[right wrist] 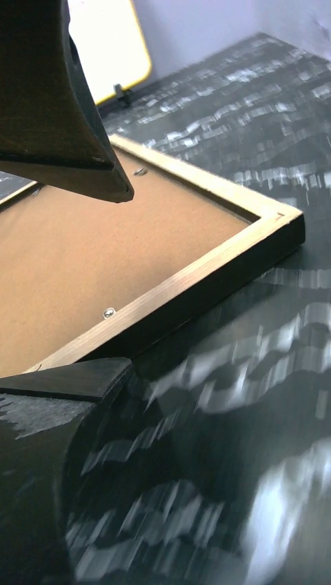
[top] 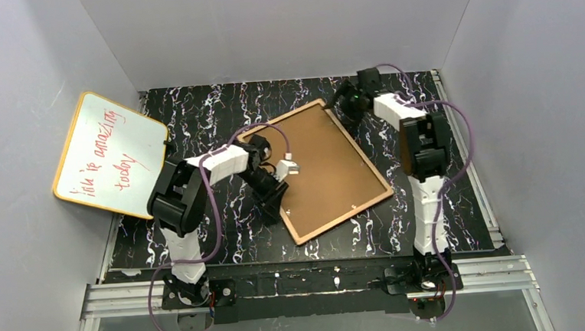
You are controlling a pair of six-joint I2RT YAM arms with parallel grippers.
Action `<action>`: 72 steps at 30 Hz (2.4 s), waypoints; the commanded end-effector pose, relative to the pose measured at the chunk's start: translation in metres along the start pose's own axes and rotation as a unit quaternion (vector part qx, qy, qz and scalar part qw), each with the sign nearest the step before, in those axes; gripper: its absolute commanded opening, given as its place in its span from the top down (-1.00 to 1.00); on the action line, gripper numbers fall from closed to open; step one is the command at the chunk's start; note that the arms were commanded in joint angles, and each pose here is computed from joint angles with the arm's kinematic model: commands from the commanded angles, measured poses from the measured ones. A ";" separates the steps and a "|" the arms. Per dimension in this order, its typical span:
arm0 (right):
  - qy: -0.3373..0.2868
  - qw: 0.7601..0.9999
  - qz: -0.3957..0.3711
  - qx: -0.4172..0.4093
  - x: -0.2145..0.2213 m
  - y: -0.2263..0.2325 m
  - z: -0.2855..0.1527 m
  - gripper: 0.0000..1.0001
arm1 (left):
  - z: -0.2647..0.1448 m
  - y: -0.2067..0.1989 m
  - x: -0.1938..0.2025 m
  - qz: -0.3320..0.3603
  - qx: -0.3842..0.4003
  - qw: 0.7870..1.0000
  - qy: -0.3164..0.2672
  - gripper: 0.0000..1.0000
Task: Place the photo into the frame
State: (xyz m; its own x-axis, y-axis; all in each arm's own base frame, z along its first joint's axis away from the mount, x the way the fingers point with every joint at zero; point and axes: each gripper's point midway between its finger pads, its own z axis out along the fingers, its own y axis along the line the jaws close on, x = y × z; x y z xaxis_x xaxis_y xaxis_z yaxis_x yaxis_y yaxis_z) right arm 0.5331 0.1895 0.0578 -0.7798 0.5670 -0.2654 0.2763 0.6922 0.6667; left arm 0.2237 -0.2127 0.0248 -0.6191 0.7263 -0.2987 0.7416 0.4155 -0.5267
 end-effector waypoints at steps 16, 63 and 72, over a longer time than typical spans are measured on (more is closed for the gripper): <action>-0.023 0.996 -0.080 -0.021 -0.019 0.047 -0.093 -0.97 | -0.079 -0.033 -0.052 0.092 0.029 0.995 0.006 -0.13; -0.111 0.985 0.044 0.124 0.005 -0.114 -0.186 -0.96 | -0.064 0.037 0.033 -0.081 0.021 0.995 -0.048 0.31; -0.031 0.996 -0.067 -0.043 0.076 0.018 -0.152 -0.77 | -0.077 0.038 0.005 -0.131 0.095 0.981 -0.108 0.19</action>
State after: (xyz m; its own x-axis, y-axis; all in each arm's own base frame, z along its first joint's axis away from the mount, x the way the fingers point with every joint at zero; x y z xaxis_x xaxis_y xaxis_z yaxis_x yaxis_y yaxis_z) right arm 0.3917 0.0903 0.1300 -0.6842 0.6159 -0.3906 0.3345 0.7409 0.5824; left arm 0.2758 -0.1343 0.0543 -0.7971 0.5184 -0.3096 0.5789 0.5104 -0.6359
